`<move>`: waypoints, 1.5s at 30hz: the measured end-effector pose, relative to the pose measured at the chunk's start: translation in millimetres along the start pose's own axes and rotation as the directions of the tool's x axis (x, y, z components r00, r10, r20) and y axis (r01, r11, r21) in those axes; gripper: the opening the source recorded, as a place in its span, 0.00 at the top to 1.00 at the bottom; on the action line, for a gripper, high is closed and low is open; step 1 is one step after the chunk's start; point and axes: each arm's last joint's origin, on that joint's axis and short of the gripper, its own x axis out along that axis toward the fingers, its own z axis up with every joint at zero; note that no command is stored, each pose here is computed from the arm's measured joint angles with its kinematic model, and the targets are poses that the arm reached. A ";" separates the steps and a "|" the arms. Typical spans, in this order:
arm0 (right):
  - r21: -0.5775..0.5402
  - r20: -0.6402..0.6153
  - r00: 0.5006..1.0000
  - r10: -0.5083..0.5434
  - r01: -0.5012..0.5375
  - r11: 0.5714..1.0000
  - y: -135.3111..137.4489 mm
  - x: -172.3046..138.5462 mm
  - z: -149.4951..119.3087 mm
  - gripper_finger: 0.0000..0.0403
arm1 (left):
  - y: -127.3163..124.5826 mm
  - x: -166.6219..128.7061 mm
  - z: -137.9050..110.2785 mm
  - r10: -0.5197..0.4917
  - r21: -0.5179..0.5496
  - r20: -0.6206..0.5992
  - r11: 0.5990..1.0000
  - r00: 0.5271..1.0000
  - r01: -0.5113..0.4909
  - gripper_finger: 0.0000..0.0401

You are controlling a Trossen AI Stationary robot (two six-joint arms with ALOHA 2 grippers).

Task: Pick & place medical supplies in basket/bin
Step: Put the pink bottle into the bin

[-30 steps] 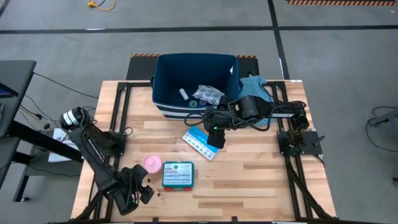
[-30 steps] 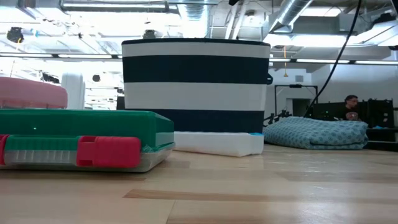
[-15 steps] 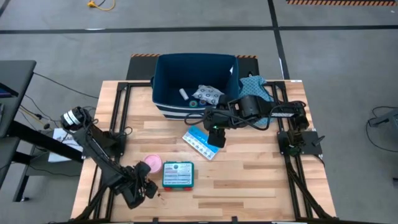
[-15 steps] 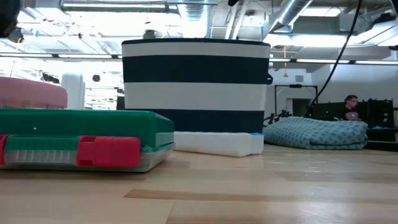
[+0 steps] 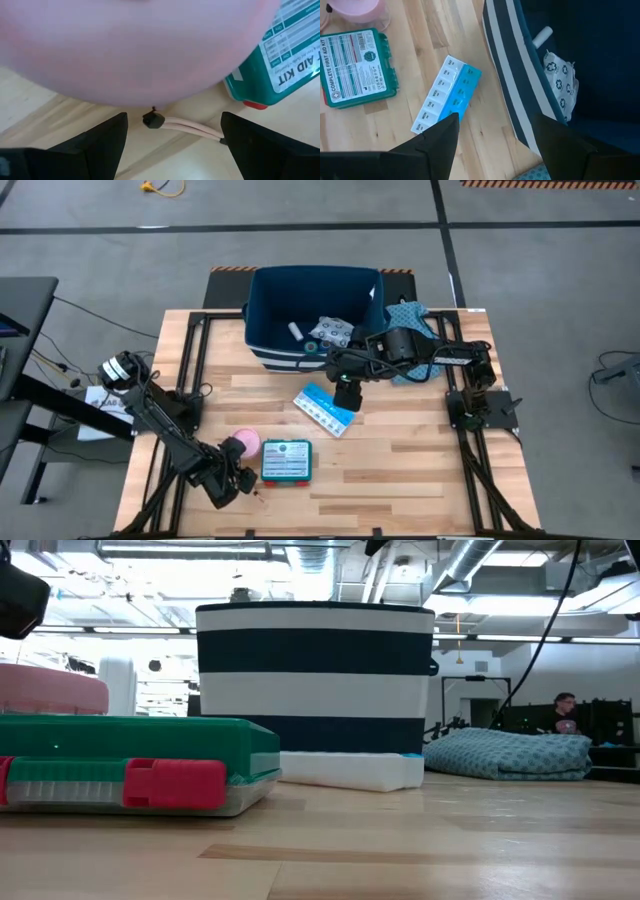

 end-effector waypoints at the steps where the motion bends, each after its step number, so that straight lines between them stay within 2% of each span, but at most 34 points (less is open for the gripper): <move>1: -0.001 0.001 1.000 0.000 0.000 1.000 0.2 -0.1 0.0 0.39 | 0.1 0.1 0.1 0.001 0.002 0.001 1.000 1.000 -0.001 0.22; 7: 0.006 0.021 1.000 0.005 -0.006 1.000 0.8 -0.1 2.0 0.39 | 2.0 0.1 0.9 0.019 0.013 0.013 1.000 1.000 -0.019 0.23; 12: 0.005 0.021 1.000 0.009 -0.010 1.000 1.5 -0.4 1.9 0.39 | 2.8 9.4 -1.3 0.056 0.024 0.022 0.998 0.998 -0.056 0.29; 22: 0.004 0.032 0.999 0.014 -0.014 1.000 3.5 -1.0 2.5 0.39 | -2.0 21.2 -5.1 0.046 0.027 0.000 0.999 0.999 -0.046 0.49; 34: 0.007 0.043 0.999 0.018 -0.019 1.000 4.3 -1.2 3.5 0.39 | -2.9 21.4 -5.3 0.036 0.081 0.001 0.996 0.999 -0.036 0.80; 45: 0.006 0.043 0.999 0.018 -0.019 1.000 4.4 -1.2 3.5 0.39 | -10.6 17.2 -17.6 -0.062 0.098 -0.044 0.993 0.997 0.066 0.86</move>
